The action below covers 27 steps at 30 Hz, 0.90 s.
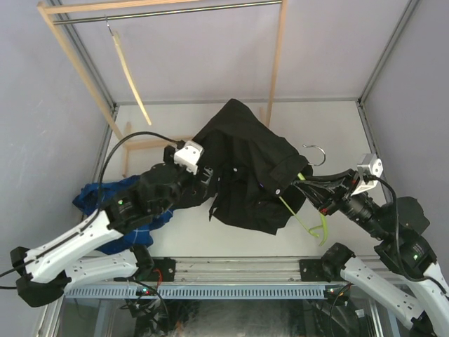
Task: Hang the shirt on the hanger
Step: Hang the shirt on the hanger.
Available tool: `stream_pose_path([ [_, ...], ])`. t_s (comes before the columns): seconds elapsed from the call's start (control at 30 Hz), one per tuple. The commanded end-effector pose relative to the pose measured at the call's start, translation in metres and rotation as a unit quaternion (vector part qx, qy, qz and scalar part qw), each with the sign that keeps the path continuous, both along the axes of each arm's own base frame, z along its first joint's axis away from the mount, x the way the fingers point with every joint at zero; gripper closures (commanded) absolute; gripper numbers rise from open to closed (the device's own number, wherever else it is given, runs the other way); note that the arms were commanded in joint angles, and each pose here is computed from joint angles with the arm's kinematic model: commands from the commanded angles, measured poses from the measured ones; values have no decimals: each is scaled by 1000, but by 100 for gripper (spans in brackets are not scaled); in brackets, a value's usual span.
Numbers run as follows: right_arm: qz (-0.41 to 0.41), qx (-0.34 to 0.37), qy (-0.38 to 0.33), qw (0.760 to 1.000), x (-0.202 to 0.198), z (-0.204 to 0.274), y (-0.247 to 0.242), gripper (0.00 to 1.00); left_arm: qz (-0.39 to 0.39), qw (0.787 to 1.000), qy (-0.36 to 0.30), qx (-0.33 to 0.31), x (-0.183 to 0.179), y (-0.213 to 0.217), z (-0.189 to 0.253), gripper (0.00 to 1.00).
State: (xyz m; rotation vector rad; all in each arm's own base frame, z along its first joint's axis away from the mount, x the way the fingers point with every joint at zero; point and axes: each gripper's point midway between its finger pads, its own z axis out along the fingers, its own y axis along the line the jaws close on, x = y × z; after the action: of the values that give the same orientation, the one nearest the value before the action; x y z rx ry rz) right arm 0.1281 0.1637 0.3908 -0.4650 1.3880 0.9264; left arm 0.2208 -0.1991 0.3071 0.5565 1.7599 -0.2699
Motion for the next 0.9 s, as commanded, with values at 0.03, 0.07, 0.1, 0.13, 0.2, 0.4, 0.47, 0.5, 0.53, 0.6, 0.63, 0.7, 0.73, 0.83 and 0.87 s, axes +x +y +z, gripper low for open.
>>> stream_pose_path([
  [0.03,4,51,-43,998,-14,48,-10,100,39,999,7,-29,22,-6,-22,22],
  [0.07,2,52,-44,998,-14,49,-11,100,46,998,16,-30,24,-5,-30,29],
  [0.1,0,52,-45,998,-14,50,-12,100,51,998,26,-33,26,-5,-36,39],
  [0.13,-1,52,-46,998,-14,51,-13,100,52,997,37,-34,26,-5,-43,51],
  [0.2,-9,48,-47,998,-13,52,-15,100,51,997,50,-37,24,-6,-52,71],
  [0.4,-69,21,-30,997,5,37,-28,100,82,994,50,-59,17,21,-44,100],
  [0.47,-90,7,-20,996,11,29,-33,100,86,992,43,-79,13,32,-30,100],
  [0.5,-100,-1,-16,995,14,25,-35,100,90,991,38,-89,10,38,-23,100],
  [0.53,-111,-8,-11,994,18,21,-37,100,91,990,32,-99,8,44,-15,100],
  [0.6,-138,-18,0,990,25,14,-44,100,91,989,24,-112,2,53,-2,100],
  [0.63,-149,-23,5,989,28,11,-47,100,93,989,18,-118,0,58,6,100],
  [0.7,-169,-34,15,985,33,4,-52,100,99,987,9,-124,-4,67,18,100],
  [0.73,-179,-37,20,983,36,1,-54,100,103,987,4,-126,-6,72,24,100],
  [0.83,-197,-35,21,980,38,-2,-61,100,118,985,-6,-126,-8,83,30,100],
  [0.87,-200,-30,19,979,38,-1,-63,100,125,984,-7,-124,-8,86,29,100],
])
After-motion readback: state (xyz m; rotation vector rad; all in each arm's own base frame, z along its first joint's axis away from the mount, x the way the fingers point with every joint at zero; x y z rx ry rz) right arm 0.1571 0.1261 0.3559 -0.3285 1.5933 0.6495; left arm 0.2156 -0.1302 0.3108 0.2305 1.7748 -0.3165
